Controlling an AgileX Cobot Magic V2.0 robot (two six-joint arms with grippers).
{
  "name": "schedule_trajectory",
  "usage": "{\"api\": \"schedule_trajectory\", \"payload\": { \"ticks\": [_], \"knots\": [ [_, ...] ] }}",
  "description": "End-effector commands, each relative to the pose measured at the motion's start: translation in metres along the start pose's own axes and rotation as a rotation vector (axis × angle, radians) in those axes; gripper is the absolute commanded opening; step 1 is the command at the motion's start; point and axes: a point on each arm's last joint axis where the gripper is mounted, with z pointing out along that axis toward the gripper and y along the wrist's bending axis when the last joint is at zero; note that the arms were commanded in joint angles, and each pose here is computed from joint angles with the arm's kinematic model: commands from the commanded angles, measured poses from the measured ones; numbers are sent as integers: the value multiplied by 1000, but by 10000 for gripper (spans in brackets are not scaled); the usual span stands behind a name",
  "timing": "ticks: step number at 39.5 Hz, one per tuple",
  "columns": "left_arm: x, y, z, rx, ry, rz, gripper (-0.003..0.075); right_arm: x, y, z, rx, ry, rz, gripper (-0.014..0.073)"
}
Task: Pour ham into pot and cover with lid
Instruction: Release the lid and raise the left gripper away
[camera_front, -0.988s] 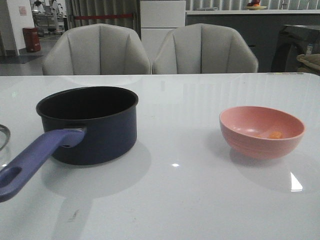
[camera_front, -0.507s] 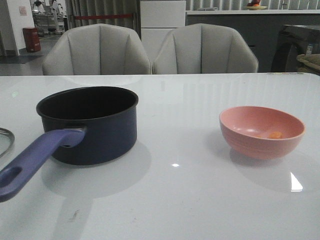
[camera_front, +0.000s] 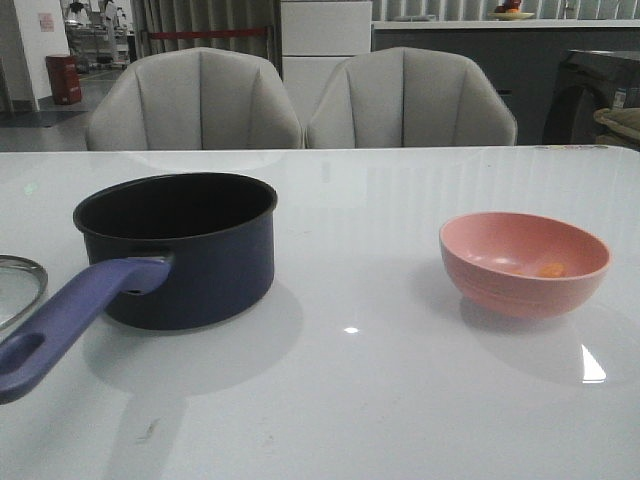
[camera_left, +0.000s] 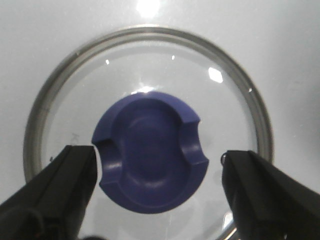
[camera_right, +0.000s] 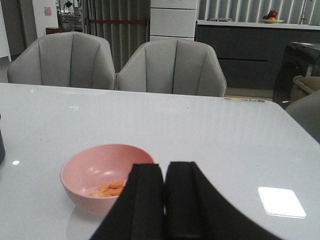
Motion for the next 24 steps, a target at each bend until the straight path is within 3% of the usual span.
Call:
{"api": "schedule_trajectory", "payload": {
  "ticks": [1, 12, 24],
  "knots": [
    [-17, -4, -37, 22, -154, -3, 545, -6, 0, -2, 6, -93, -13, 145],
    [-10, -18, -90, 65, -254, 40, 545, -6, 0, -2, 6, -93, -13, 145],
    [44, -38, -156, 186, -429, 141, 538, -6, 0, -2, 6, -93, -13, 145]
  ]
}}
